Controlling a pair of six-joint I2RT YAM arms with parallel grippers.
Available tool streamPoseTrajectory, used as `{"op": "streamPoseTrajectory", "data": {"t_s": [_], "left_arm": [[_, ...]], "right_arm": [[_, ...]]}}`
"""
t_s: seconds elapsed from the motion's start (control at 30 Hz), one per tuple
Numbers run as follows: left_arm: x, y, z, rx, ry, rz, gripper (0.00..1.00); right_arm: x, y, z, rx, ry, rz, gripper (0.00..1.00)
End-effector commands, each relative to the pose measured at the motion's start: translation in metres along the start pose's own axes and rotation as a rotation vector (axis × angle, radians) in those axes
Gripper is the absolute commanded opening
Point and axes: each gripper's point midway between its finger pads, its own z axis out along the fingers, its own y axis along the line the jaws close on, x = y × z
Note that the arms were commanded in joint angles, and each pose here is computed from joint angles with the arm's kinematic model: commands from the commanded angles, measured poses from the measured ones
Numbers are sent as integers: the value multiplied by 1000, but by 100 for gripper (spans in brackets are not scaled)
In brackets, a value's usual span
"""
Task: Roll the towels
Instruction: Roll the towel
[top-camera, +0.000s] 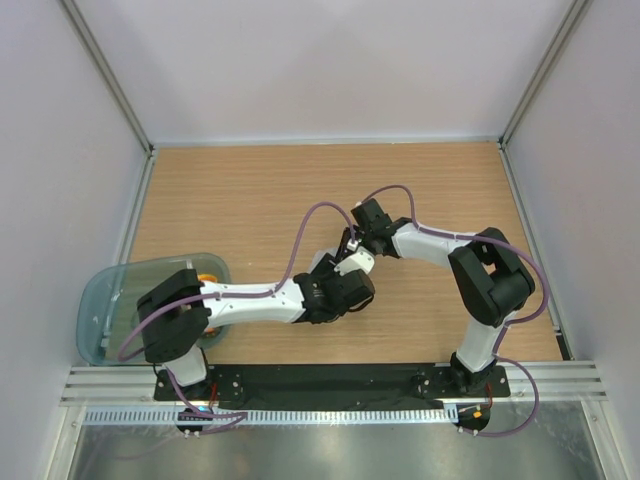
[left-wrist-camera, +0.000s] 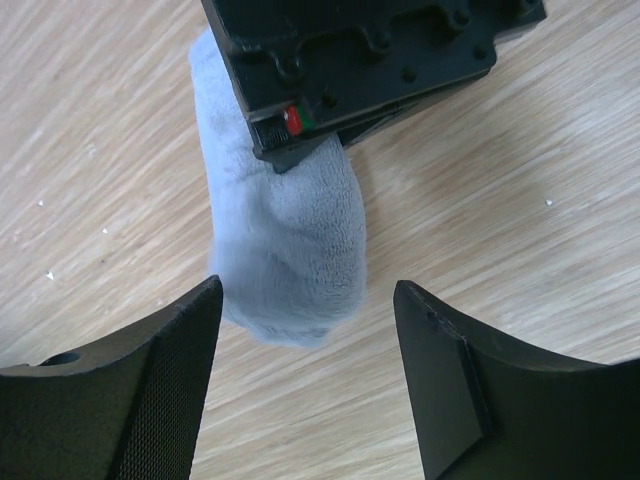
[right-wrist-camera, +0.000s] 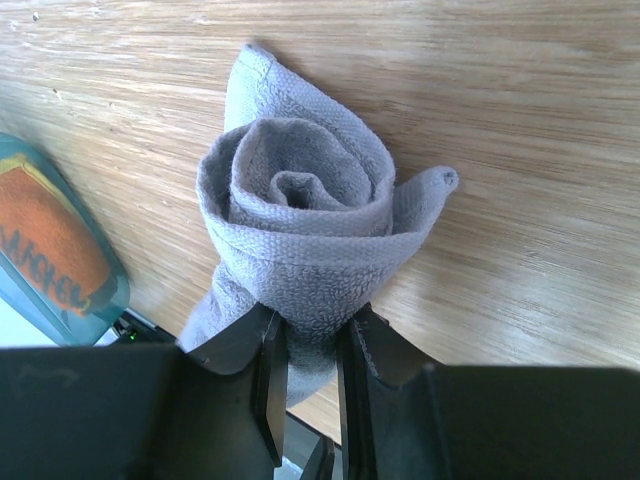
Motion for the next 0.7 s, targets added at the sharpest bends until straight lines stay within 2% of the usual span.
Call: {"op": "streamPoseTrajectory", "data": {"t_s": [0.0,0.2,0.43,0.6,0.67], "left_arm": [[-21,8,-5,-74,-64,11,70],[-21,9,-17,-110,-88,22,70],[-4,-9,0,-54,-53,40,68],[11,-7,27,-12,3,-22,62],[20,-2,37,2,32,-46,57]], "right_arm": [[5,9,-6,-11,23,-21,7],[4,10,-6,-11,25,-22,7],[4,11,-6,-15,30,-22,7],[7,11,-7,-21,40,-20,7],[9,12,-7,-26,48,-22,7]]}}
